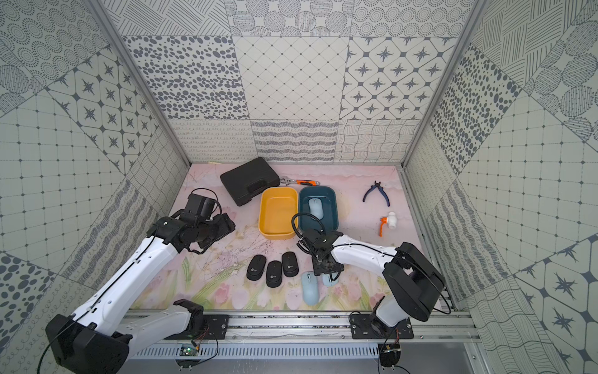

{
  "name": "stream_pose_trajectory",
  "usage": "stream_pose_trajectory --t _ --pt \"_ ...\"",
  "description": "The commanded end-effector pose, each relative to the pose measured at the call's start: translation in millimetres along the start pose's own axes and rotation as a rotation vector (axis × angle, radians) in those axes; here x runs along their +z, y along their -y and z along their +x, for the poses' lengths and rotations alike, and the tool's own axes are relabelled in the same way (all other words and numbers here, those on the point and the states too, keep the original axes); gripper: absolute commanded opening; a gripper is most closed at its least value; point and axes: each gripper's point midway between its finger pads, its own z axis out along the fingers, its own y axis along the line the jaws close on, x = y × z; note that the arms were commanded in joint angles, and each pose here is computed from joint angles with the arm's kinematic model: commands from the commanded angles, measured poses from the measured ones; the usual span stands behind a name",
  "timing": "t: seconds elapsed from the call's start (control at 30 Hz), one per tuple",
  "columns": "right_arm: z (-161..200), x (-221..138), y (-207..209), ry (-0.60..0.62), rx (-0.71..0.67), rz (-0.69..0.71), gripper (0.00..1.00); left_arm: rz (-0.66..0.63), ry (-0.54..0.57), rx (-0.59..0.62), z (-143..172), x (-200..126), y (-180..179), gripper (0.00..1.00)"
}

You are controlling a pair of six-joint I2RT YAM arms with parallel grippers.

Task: Place the mice by color into the storage box
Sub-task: Pick up the mouse from the center of the board, then place the mouse in the storage box.

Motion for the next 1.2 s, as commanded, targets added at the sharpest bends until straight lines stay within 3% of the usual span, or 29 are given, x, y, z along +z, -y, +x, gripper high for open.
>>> stream_pose_trajectory --t 0.0,0.23,0.43,0.6,0.77,0.93,1.17 --pt "-22 -34 -3 0.092 0.017 -0.028 0.60 -0.017 -0.001 -0.001 1 2 -3 0.78" --pt "-69 -88 0 0.227 -0.012 -0.029 0.63 -0.004 -0.006 -0.002 0 3 0 0.78" --pt "-136 -109 15 0.315 -0.003 -0.011 0.65 0.027 -0.031 0.012 0 -1 11 0.78" --pt "-197 -93 26 0.335 0.034 -0.030 0.66 0.029 -0.031 0.022 0 -4 12 0.78" --pt "-236 -58 30 0.291 0.025 -0.003 0.66 0.008 -0.025 0.036 -2 -4 10 0.79" --pt "-259 -28 33 0.264 0.038 -0.019 0.65 -0.007 -0.028 0.046 -4 0 10 0.79" --pt "-270 -13 31 0.223 0.064 -0.060 0.65 -0.022 -0.039 0.049 -3 6 8 0.79"
